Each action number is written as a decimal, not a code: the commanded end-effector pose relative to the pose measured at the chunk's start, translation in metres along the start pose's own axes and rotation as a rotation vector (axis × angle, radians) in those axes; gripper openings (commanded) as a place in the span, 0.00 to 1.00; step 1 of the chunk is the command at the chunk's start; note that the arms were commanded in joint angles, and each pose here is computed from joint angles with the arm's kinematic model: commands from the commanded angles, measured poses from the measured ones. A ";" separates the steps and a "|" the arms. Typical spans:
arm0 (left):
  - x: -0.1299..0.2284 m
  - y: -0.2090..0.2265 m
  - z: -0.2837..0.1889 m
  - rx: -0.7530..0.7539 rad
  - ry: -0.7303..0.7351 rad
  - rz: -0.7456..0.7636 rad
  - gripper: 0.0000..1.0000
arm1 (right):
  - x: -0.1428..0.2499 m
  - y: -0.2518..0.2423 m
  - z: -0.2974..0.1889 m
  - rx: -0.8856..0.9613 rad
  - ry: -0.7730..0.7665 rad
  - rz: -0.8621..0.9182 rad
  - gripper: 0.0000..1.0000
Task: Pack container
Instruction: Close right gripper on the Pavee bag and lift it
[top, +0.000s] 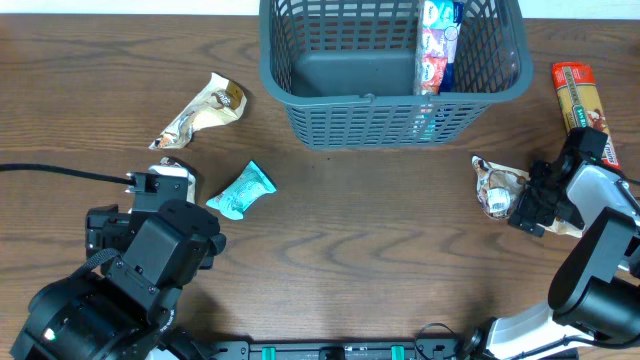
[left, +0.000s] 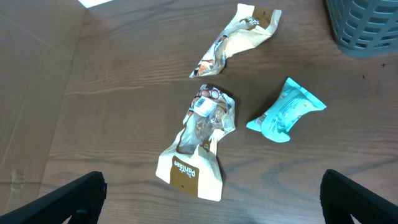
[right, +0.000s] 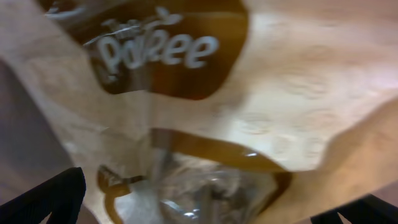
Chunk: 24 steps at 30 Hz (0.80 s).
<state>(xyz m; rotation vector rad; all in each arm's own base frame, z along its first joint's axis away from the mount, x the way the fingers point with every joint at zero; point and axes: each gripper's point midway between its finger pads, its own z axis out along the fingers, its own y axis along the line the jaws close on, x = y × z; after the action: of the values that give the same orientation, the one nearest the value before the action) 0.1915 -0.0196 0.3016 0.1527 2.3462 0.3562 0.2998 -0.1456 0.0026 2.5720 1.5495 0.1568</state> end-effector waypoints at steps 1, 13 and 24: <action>-0.004 0.004 -0.004 -0.009 -0.016 0.004 0.99 | -0.008 -0.013 0.013 0.064 -0.020 0.063 0.99; -0.004 0.004 -0.004 -0.009 -0.016 0.004 0.99 | -0.025 -0.034 0.009 0.150 -0.102 0.097 0.99; -0.004 0.004 -0.004 -0.009 -0.015 0.005 0.99 | -0.026 -0.038 0.011 0.171 -0.100 0.087 0.70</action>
<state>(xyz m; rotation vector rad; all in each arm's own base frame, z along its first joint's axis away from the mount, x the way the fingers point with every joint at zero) 0.1915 -0.0196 0.3016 0.1527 2.3462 0.3562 0.2655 -0.1479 -0.0048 2.7017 1.4954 -0.0299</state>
